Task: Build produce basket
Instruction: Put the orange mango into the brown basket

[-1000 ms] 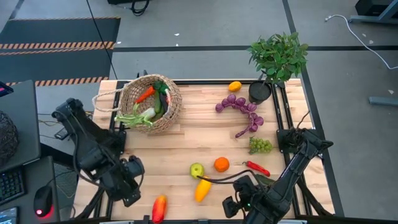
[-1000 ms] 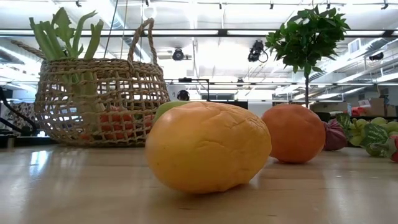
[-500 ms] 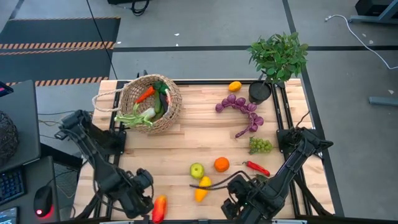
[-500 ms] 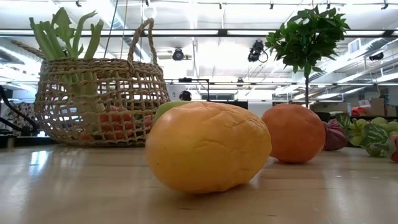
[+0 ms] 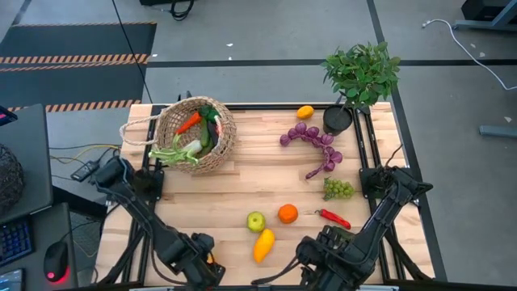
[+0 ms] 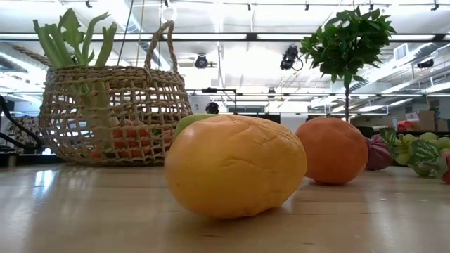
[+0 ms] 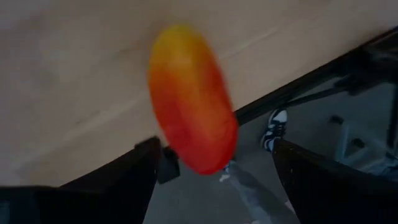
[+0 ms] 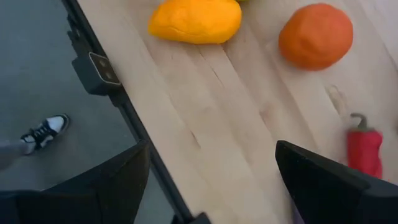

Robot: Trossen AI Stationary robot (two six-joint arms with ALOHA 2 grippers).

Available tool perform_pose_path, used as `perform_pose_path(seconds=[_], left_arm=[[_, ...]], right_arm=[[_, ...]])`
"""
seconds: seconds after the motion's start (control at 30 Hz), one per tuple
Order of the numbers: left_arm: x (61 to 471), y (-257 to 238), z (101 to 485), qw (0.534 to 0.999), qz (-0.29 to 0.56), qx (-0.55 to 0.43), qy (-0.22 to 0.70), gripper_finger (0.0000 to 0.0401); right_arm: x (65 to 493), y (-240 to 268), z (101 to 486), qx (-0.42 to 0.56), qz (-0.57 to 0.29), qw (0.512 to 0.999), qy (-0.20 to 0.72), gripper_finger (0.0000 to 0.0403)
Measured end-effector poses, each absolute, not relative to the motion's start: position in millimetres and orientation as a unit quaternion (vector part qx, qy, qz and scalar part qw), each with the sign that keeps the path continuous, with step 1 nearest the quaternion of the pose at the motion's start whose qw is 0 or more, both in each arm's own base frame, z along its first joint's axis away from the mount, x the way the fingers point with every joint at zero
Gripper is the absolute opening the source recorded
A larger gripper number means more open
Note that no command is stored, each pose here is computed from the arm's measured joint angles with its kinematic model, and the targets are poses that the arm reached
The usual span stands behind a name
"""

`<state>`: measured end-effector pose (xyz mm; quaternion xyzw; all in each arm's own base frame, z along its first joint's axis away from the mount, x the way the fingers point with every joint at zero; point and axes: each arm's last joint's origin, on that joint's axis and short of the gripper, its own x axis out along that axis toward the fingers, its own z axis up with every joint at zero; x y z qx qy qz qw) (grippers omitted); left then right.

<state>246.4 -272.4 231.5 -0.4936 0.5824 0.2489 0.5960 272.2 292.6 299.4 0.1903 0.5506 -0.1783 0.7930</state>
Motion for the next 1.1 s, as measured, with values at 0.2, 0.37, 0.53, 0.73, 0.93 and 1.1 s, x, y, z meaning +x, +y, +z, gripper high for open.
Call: perform_pose_path(seconds=[0.2,0.37,0.53,0.73,0.93,1.1], left_arm=[[249,-276,224,0.571,0.269,-0.513,0.582,0.0318],[251,-276,220,0.563,0.284,-0.516,0.579,0.0318],[254,-279,207,0.547,0.301,-0.512,0.590,0.0318],[260,-279,192,0.542,0.320,-0.504,0.592,0.0318],[268,-283,177,0.542,0.321,-0.507,0.588,0.0318],[275,-290,163,0.540,0.308,-0.518,0.588,0.0318]], right_arm=[[270,294,300,0.165,-0.170,0.807,0.541,0.0348],[267,296,300,0.175,-0.191,0.813,0.521,0.0348],[263,299,300,0.173,-0.194,0.817,0.515,0.0348],[258,300,300,0.161,-0.196,0.815,0.520,0.0348],[256,302,300,0.161,-0.194,0.815,0.521,0.0348],[255,303,300,0.161,-0.193,0.815,0.522,0.0348]])
